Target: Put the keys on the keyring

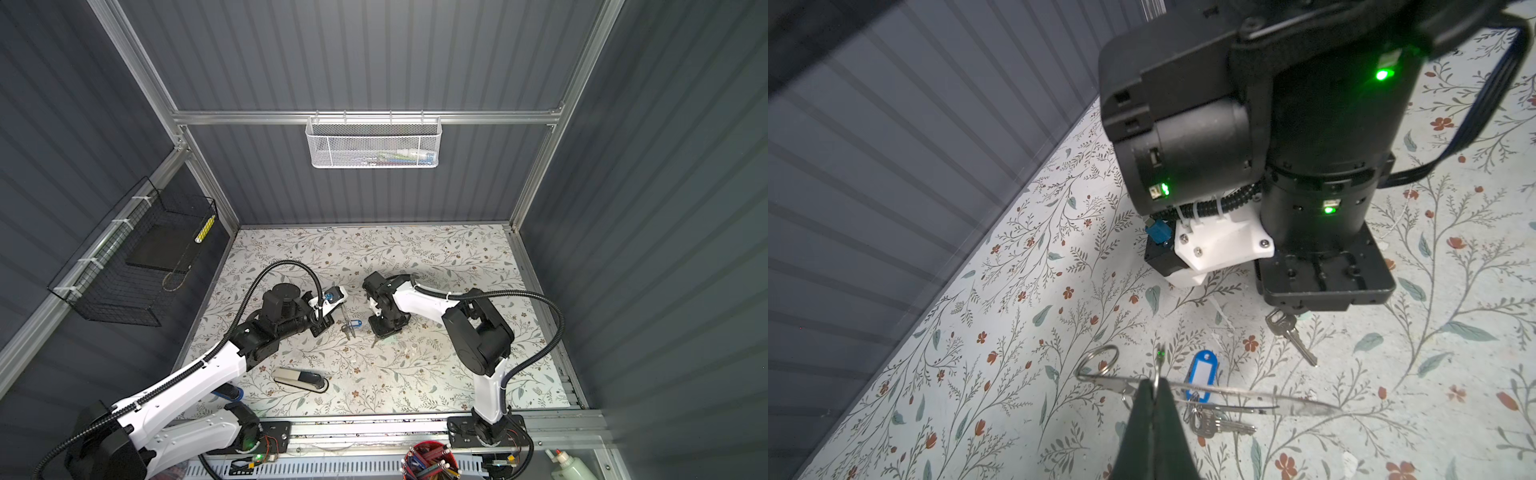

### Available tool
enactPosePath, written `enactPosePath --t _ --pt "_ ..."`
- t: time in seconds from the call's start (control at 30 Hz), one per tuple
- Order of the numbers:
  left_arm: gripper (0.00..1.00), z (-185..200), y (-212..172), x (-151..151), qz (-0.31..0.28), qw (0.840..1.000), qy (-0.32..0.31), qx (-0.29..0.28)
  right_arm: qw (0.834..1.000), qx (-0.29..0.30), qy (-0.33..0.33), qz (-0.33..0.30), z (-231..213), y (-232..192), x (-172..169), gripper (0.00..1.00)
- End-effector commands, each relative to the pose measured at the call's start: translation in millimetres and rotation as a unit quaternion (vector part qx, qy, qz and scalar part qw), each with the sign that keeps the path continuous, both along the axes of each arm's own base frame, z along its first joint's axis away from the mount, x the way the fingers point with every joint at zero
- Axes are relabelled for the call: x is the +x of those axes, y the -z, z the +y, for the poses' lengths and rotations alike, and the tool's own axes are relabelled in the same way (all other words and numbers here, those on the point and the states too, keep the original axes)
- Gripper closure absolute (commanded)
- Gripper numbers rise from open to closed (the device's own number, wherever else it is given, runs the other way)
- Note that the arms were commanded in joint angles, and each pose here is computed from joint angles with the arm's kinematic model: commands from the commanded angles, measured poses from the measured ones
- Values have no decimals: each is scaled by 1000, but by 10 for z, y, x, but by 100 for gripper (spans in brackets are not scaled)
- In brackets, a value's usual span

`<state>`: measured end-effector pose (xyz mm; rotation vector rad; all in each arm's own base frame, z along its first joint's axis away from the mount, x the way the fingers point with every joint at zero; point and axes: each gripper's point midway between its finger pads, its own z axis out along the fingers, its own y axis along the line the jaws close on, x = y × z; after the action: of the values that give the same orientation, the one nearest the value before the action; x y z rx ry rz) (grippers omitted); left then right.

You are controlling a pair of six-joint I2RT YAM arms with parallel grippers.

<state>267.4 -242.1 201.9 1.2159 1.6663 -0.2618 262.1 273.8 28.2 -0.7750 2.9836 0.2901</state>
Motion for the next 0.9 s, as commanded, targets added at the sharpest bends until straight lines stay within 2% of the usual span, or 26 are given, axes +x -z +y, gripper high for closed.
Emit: enactPosePath --t 0.0,0.3,0.77,0.87 --pt "100 -31 -21 11 -9 1000 10 -6 1000 -11 2 21 -34 35 -42 78" --pt "100 -30 6 12 -8 1000 11 -2 999 -15 9 32 -35 54 -41 80" --pt "100 -26 21 21 -8 1000 11 0 999 -11 7 33 -32 49 -38 95" --pt "100 -26 6 18 -9 1000 10 -2 1000 1 2 17 -22 -17 -26 98"
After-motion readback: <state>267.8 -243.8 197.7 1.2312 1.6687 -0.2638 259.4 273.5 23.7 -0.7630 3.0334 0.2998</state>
